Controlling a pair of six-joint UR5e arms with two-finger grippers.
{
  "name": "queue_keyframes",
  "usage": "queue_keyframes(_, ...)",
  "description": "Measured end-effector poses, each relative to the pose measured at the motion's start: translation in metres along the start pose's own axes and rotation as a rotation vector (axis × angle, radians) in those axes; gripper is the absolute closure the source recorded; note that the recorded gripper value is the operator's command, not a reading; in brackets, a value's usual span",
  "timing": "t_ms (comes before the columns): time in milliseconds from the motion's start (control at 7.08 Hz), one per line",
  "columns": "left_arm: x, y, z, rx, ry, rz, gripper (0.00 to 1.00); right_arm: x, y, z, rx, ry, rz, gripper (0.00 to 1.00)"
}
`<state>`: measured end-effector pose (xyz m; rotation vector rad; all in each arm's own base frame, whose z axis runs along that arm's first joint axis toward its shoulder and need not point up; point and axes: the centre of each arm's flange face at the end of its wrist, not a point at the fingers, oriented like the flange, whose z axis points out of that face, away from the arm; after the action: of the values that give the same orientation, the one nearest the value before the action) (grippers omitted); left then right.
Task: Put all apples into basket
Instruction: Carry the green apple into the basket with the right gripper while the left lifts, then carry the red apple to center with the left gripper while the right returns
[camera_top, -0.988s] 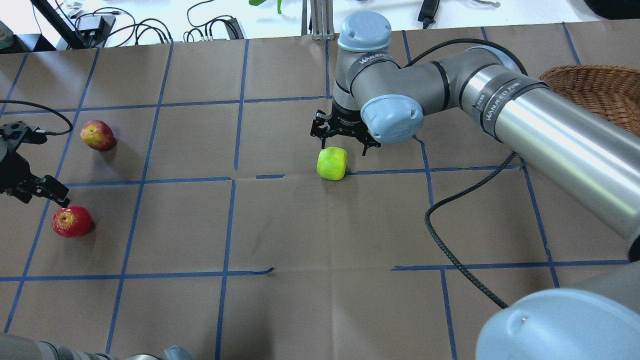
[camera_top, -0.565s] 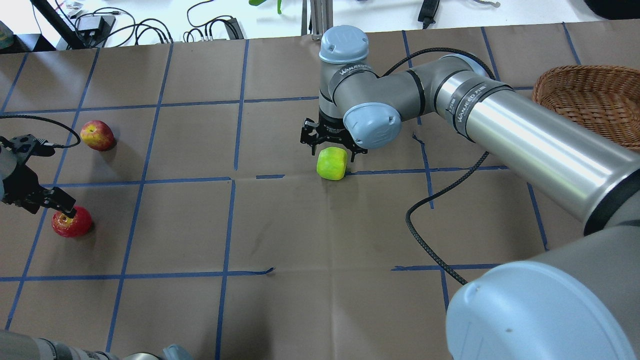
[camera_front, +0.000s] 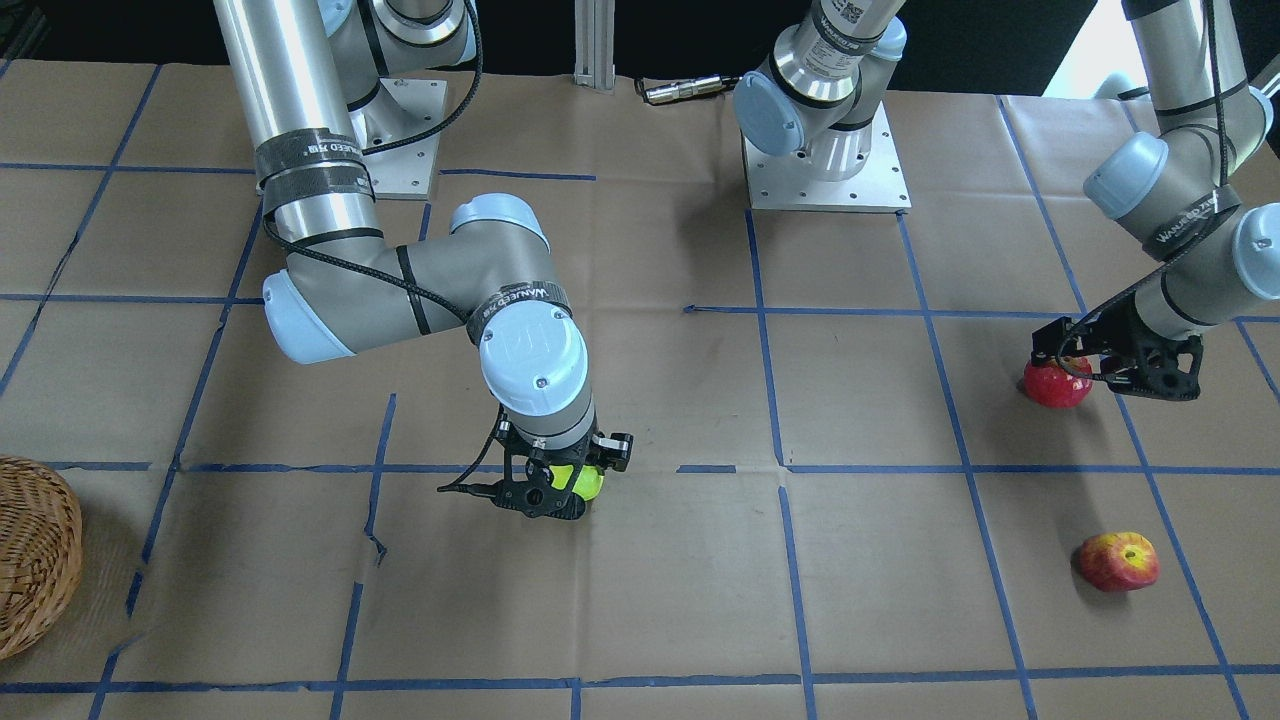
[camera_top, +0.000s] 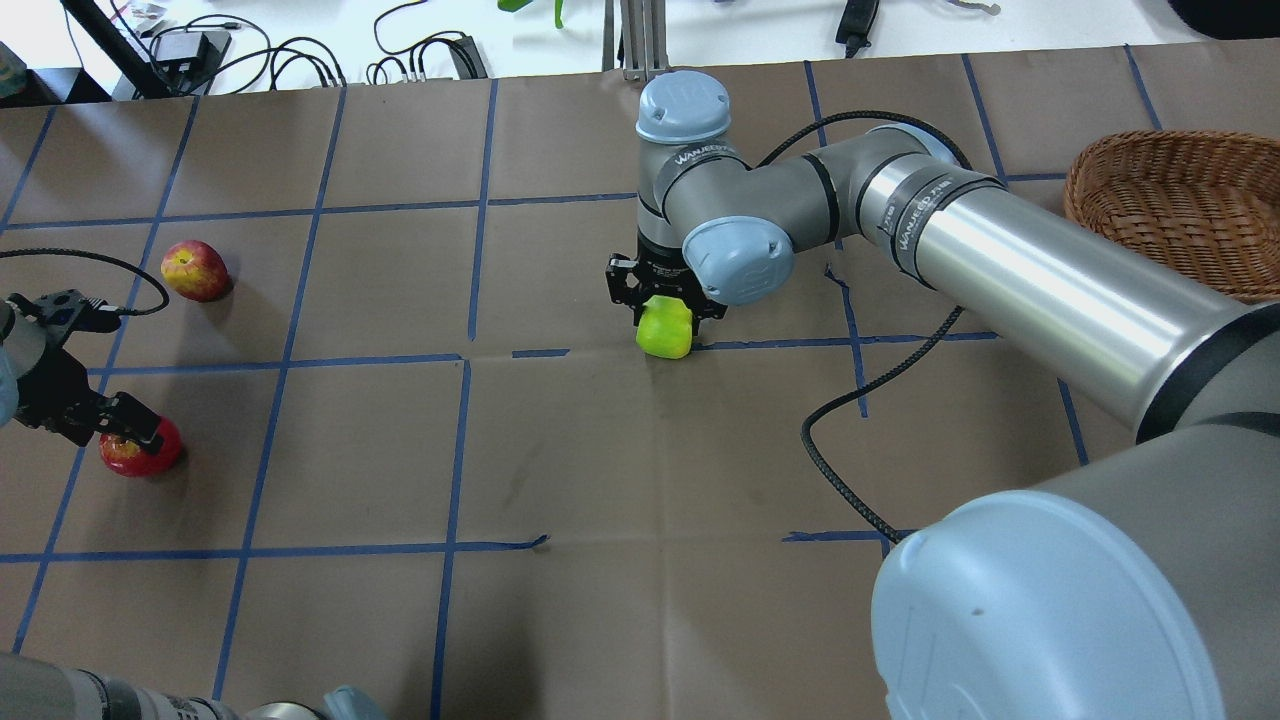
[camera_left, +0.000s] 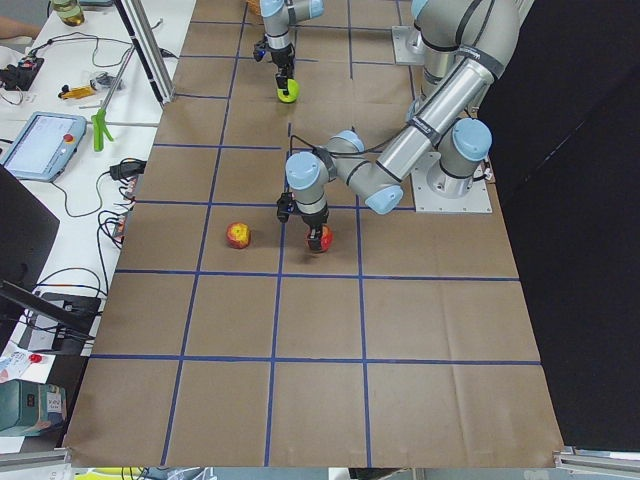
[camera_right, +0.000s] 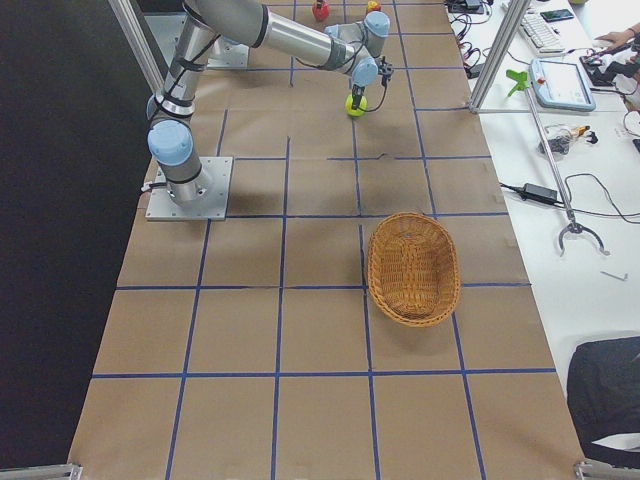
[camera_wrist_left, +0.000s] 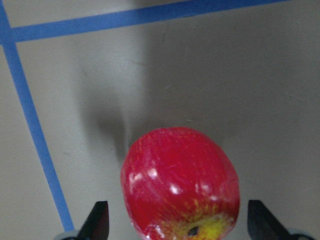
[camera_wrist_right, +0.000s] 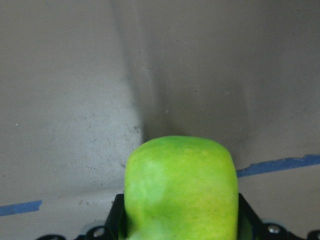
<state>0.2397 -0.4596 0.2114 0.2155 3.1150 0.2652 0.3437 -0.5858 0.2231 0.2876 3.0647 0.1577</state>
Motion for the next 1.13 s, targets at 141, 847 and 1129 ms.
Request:
queue_keyframes(141,0.001,0.001,0.002,-0.002,0.004,0.000,0.08,0.014,-0.011,-0.023,0.021,0.009,-0.013,0.86)
queue_keyframes(847,-0.001,-0.009,0.002,0.019,-0.028,-0.011,0.69,0.338,-0.126,-0.147,0.058,0.144,-0.118,0.87)
queue_keyframes(1129,0.036,-0.022,-0.025,0.044,-0.066,-0.019,0.73,0.475,-0.152,-0.160,0.064,0.204,-0.226,0.91)
